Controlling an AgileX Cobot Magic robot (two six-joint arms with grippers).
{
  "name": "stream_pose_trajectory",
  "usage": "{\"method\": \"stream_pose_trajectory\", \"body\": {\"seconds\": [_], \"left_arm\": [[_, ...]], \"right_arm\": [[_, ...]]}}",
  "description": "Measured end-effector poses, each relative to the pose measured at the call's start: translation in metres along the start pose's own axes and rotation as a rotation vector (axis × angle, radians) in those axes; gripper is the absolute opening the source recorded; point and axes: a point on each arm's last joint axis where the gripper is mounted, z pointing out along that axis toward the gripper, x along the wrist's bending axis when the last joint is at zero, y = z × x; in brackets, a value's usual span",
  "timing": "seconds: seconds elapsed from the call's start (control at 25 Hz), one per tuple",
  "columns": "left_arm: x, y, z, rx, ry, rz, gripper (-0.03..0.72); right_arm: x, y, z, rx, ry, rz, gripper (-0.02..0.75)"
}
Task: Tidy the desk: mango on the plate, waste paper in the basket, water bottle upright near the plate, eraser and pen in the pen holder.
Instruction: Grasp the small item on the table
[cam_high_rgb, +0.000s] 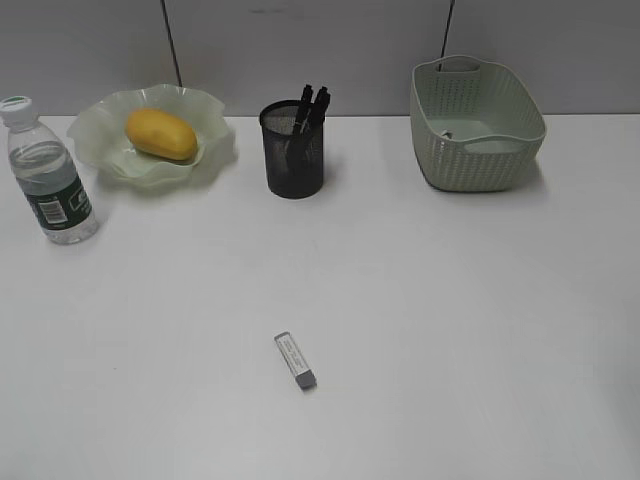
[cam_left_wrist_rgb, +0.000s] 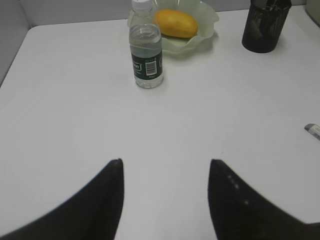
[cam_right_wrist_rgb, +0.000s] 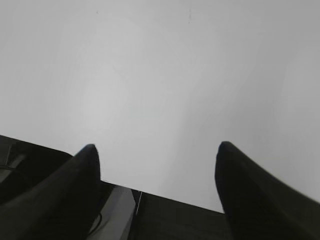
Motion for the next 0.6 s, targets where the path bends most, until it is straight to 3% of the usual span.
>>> {"method": "stream_pose_trajectory", "body": {"seconds": [0.4, 0.6], "left_arm": [[0.0, 0.0, 0.0, 0.0, 0.0, 0.0, 0.414], [0.0, 0.0, 0.0, 0.0, 0.0, 0.0, 0.414]], "right_arm": [[0.002, -0.09, -0.03, -0.29, 0.006, 0.021, 0.575], [0.003, -0.118, -0.044, -0.42, 0.014, 0.025, 0.571]]}}
